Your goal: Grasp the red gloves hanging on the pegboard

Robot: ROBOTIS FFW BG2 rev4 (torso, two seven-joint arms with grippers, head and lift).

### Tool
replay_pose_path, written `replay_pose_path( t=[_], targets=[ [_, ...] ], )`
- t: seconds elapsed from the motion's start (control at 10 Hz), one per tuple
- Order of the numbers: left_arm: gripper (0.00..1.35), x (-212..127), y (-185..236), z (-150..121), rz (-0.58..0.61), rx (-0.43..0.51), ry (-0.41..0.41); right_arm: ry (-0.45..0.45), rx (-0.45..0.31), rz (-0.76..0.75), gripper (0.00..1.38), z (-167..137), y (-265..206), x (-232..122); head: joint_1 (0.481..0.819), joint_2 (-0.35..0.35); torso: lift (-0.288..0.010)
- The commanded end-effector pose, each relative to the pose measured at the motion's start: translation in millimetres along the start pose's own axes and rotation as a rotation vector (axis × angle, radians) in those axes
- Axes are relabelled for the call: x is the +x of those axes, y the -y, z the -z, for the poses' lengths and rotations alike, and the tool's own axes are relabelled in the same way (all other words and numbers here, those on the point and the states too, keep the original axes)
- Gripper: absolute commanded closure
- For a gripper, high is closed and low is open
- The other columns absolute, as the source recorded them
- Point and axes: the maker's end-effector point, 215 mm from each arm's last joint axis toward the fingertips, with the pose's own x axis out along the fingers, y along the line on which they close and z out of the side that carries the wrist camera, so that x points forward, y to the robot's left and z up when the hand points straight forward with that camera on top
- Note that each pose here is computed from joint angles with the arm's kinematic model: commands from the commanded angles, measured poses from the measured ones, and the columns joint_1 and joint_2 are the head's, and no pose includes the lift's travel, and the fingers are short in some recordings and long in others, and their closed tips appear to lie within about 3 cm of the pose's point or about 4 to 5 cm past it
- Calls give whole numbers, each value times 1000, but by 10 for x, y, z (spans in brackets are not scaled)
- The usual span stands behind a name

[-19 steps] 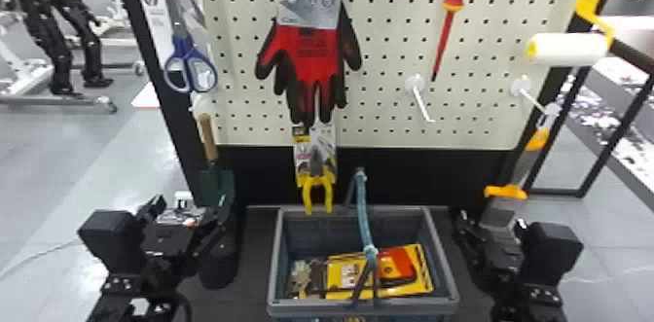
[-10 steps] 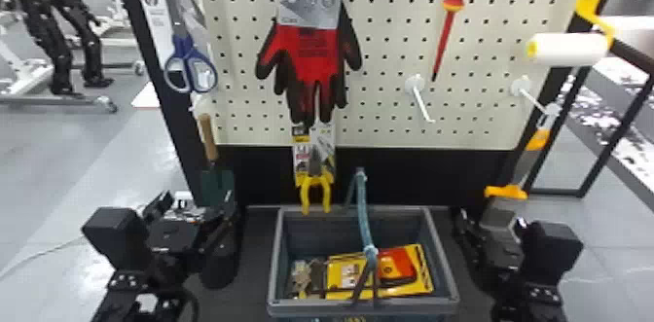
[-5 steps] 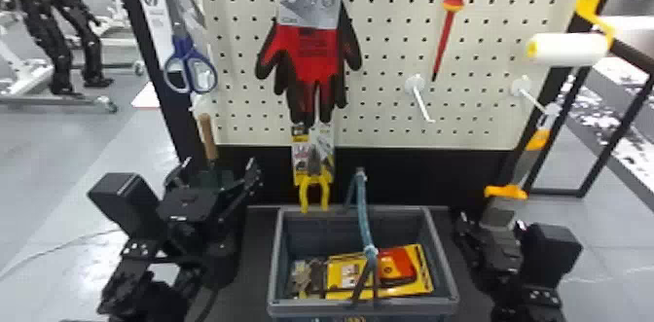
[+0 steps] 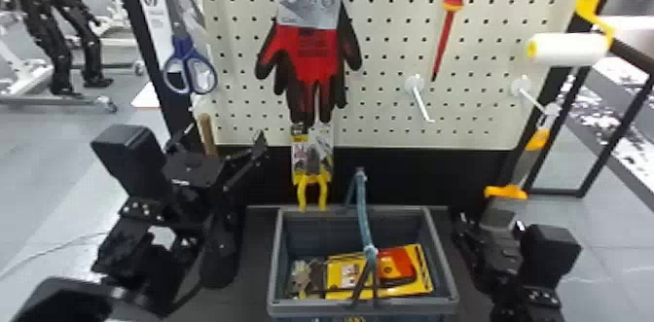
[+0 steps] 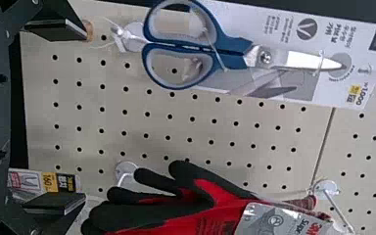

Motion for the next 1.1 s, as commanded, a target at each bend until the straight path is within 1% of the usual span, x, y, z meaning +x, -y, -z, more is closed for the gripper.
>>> replay_pose_path(
  t=[0.0, 0.2, 0.6, 0.7, 0.8, 1.0],
  targets=[
    [140, 48, -10, -105, 3, 9, -5, -1, 0, 0, 323, 6, 1, -4, 549, 0, -100],
    [140, 150, 29, -248, 27, -12, -1, -1, 0, 0, 323, 6, 1, -4, 549, 0, -100],
    [140, 303, 141, -585, 68, -9, 46, -1, 0, 0, 323, 6, 1, -4, 549, 0, -100],
    [140, 362, 178, -623, 87, 5, 29, 0, 1, 0, 323, 2, -3, -4, 549, 0, -100],
    [140, 427, 259, -682, 126, 11, 19, 0, 2, -1, 323, 2, -12, 0, 549, 0, -100],
    [140, 527, 418, -941, 221, 25, 43, 2, 2, -4, 323, -7, -20, 9, 549, 0, -100]
  ],
)
